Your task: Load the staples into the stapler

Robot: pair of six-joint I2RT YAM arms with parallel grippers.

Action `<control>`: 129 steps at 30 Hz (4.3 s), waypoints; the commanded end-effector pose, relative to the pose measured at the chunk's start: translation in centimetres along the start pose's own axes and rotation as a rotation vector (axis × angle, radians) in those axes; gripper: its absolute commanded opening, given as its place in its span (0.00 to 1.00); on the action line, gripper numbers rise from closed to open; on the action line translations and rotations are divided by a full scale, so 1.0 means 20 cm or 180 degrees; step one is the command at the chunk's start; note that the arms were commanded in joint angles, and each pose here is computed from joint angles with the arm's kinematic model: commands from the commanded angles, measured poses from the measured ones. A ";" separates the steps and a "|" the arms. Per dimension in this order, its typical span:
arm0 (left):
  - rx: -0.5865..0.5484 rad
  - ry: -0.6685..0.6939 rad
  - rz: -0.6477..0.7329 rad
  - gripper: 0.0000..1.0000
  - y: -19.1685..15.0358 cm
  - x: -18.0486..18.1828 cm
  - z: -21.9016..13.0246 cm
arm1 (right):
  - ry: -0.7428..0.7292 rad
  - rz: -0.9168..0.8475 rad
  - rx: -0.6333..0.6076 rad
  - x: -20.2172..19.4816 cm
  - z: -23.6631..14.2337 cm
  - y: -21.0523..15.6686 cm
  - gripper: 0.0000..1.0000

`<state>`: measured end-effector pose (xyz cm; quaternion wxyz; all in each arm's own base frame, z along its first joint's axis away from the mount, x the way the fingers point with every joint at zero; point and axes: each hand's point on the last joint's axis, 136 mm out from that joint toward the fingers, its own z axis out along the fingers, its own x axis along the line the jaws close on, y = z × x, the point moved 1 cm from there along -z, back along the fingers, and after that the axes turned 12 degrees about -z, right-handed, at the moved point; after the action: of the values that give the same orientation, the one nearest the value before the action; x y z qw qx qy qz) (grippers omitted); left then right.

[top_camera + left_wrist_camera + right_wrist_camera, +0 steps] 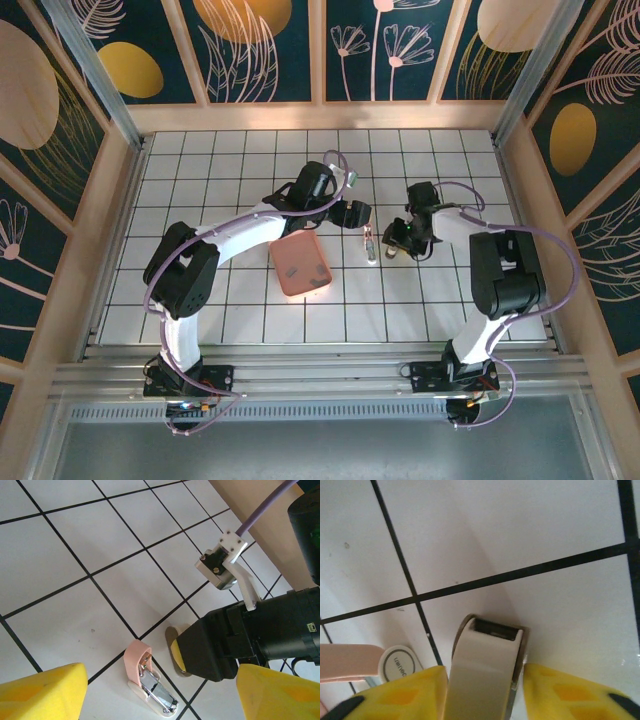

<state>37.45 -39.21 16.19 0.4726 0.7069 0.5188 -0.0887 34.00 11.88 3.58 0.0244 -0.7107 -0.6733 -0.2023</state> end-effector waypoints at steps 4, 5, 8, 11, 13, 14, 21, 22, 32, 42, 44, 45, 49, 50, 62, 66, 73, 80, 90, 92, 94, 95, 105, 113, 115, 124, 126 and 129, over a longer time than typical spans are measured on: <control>-0.0126 0.0017 0.0035 0.78 0.06 -0.02 -0.06 | -0.0483 -0.0213 0.0089 -0.09 -0.03 -0.01 0.28; -0.0127 0.0017 0.0036 0.78 0.06 -0.02 -0.06 | -0.0518 -0.0240 0.0078 -0.10 -0.05 0.00 0.27; -0.0110 0.0019 0.0024 0.78 0.05 -0.01 -0.05 | -0.0643 -0.0327 0.0044 -0.14 -0.10 0.01 0.23; -0.0061 -0.0008 -0.0006 0.78 0.04 -0.01 -0.02 | -0.0763 -0.0346 0.0013 -0.21 -0.15 0.02 0.21; -0.0030 -0.0024 -0.0024 0.78 0.04 0.00 0.00 | -0.0814 -0.0337 0.0002 -0.26 -0.18 0.02 0.21; -0.0019 -0.0029 -0.0031 0.78 0.04 0.00 0.01 | -0.0832 -0.0340 0.0004 -0.29 -0.19 0.02 0.21; 0.0127 -0.0076 -0.0041 0.78 0.01 0.02 0.09 | -0.0958 -0.0642 0.0135 -0.40 -0.20 0.00 0.23; 0.0148 -0.0083 -0.0043 0.78 0.00 0.02 0.10 | -0.1018 -0.0669 0.0152 -0.43 -0.21 0.00 0.23; 0.0358 -0.0161 -0.0060 0.77 -0.05 0.06 0.22 | -0.1087 -0.0809 0.0144 -0.47 -0.24 0.02 0.37; 0.0490 -0.0073 -0.0030 0.77 -0.10 0.15 0.35 | -0.0401 -0.0485 -0.0635 -0.20 -0.51 0.10 0.46; 0.0527 -0.0120 -0.0024 0.77 -0.11 0.14 0.37 | -0.0024 -0.0359 -0.0780 -0.10 -0.53 0.08 0.45; 0.0546 -0.0159 -0.0019 0.76 -0.11 0.14 0.38 | 0.0118 -0.0260 -0.0826 -0.07 -0.53 0.07 0.44; 0.0578 -0.0282 -0.0028 0.75 -0.12 0.12 0.39 | 0.0577 0.0052 -0.0808 0.05 -0.47 -0.05 0.39; 0.0584 -0.0303 -0.0030 0.75 -0.12 0.11 0.39 | 0.0686 0.0124 -0.0784 0.08 -0.45 -0.08 0.38; 0.0665 -0.0462 -0.0075 0.73 -0.15 0.08 0.40 | 0.1353 0.0535 -0.0560 0.28 -0.19 -0.26 0.35; 0.0679 -0.0484 -0.0077 0.72 -0.15 0.07 0.40 | 0.1348 0.0572 -0.0456 0.28 -0.12 -0.29 0.35; 0.0684 -0.0510 -0.0102 0.72 -0.16 0.07 0.38 | 0.1268 0.0625 -0.0394 0.24 -0.03 -0.32 0.32; 0.0738 -0.0624 -0.0069 0.71 -0.17 0.03 0.36 | 0.1209 0.0650 -0.0389 0.22 0.02 -0.31 0.28; 0.0779 -0.0874 -0.0030 0.70 -0.19 -0.05 0.29 | 0.1064 0.0647 -0.0361 0.18 0.08 -0.31 0.25; 0.0769 -0.0925 -0.0003 0.70 -0.18 -0.07 0.27 | 0.1035 0.0640 -0.0364 0.17 0.09 -0.31 0.24; 0.0778 -0.0976 0.0017 0.70 -0.18 -0.09 0.25 | 0.1020 0.0631 -0.0361 0.17 0.09 -0.31 0.23; 0.0785 -0.0999 0.0027 0.70 -0.18 -0.10 0.24 | 0.1011 0.0629 -0.0356 0.16 0.10 -0.31 0.23; 0.0910 -0.1130 0.0033 0.69 -0.25 -0.13 0.22 | 0.0958 0.0603 -0.0344 0.15 0.11 -0.32 0.22; 0.1049 -0.1138 0.0012 0.69 -0.33 -0.13 0.22 | 0.0941 0.0585 -0.0374 0.14 0.11 -0.31 0.22; 0.1091 -0.1126 0.0001 0.69 -0.36 -0.13 0.22 | 0.0940 0.0583 -0.0381 0.14 0.10 -0.32 0.22; 0.1160 -0.0961 -0.0026 0.69 -0.45 -0.08 0.23 | 0.0956 0.0579 -0.0423 0.13 0.07 -0.33 0.24; 0.1114 -0.0909 -0.0034 0.69 -0.43 -0.07 0.23 | 0.0958 0.0549 -0.0465 0.13 0.05 -0.33 0.26; 0.1062 -0.0881 -0.0046 0.71 -0.42 -0.07 0.22 | 0.0976 0.0483 -0.0556 0.14 -0.01 -0.32 0.29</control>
<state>32.14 -43.58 8.89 0.4121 0.7511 0.4333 -0.2798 28.37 16.11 3.15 0.1057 -0.7184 -0.5780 -0.3725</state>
